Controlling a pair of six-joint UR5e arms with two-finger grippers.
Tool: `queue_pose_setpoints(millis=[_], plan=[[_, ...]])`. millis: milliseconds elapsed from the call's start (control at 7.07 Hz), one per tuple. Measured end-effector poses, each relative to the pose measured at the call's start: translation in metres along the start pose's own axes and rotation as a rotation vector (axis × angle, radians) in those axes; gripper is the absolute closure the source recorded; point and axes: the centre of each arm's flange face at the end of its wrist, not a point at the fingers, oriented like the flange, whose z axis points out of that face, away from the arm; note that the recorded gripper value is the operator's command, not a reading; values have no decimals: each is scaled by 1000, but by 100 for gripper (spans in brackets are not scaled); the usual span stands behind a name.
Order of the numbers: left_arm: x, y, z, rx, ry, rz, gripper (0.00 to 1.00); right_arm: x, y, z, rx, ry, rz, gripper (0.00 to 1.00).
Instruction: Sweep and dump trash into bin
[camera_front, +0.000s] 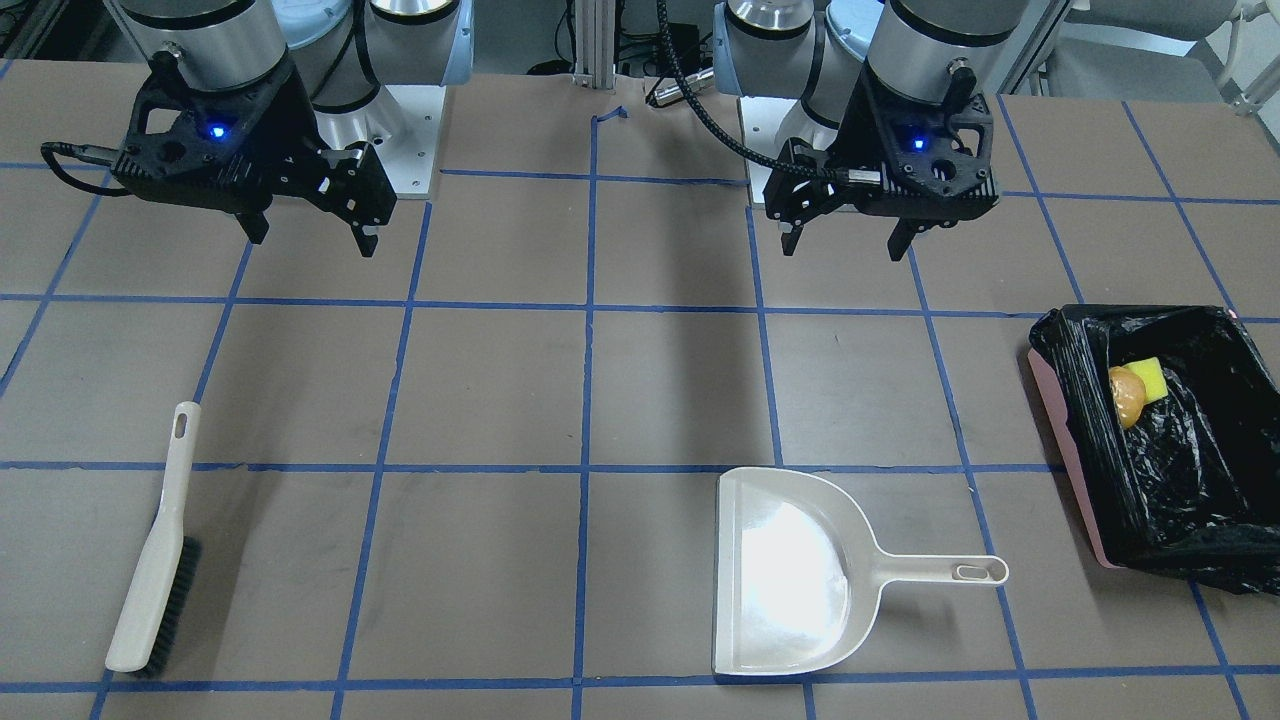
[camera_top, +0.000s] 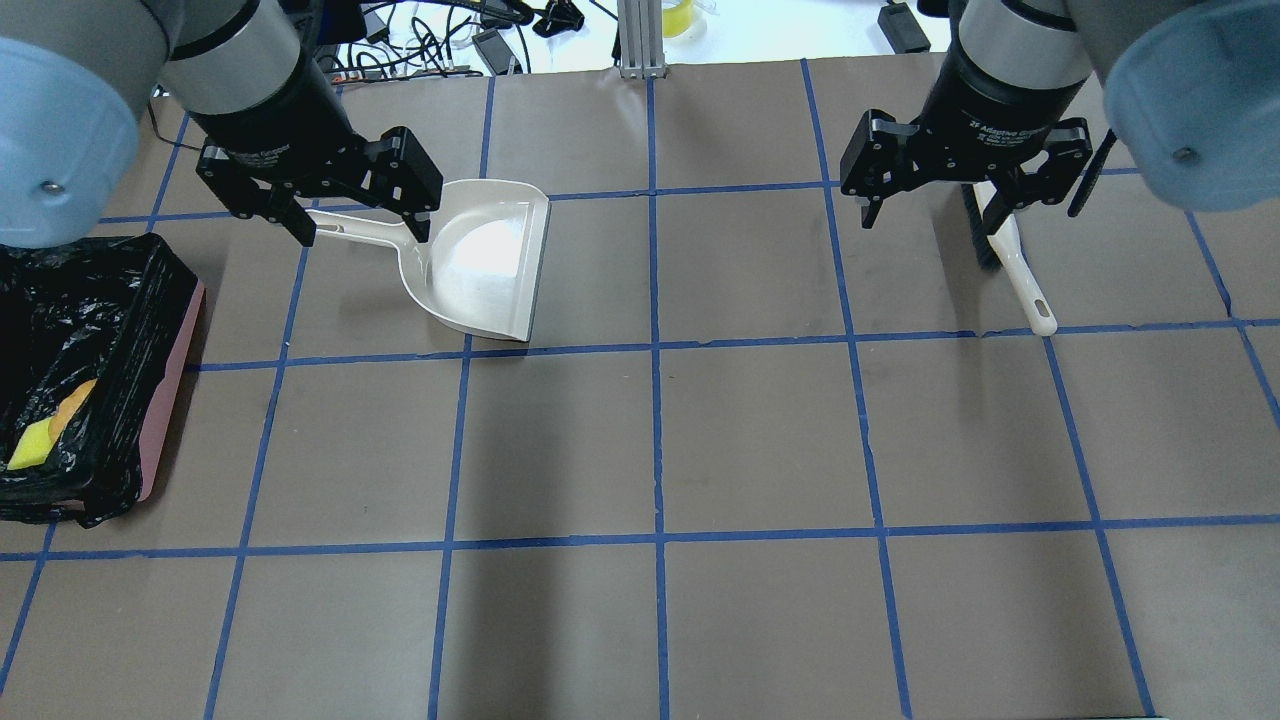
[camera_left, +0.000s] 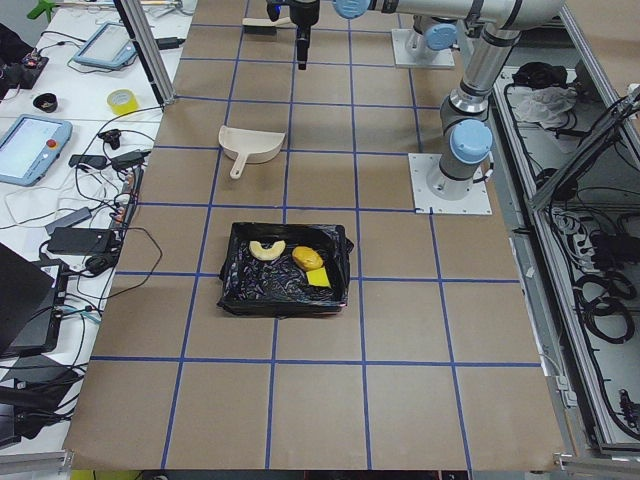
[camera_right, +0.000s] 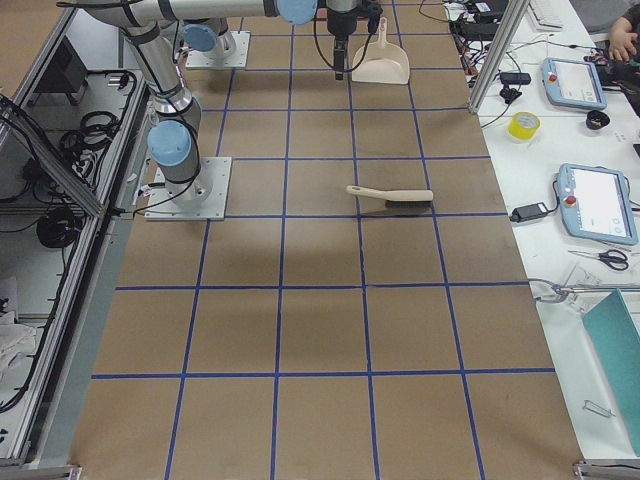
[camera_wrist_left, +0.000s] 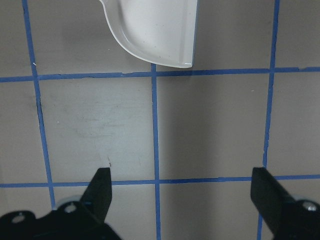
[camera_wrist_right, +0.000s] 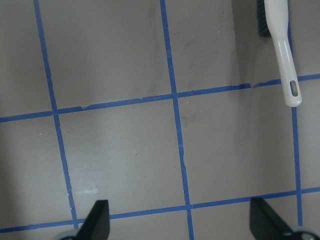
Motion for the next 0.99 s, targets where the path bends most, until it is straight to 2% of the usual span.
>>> queue_pose_setpoints(millis=[990], plan=[[-6,1,1,5,-1,16,0,0,-2,5,-10,9,5,0]])
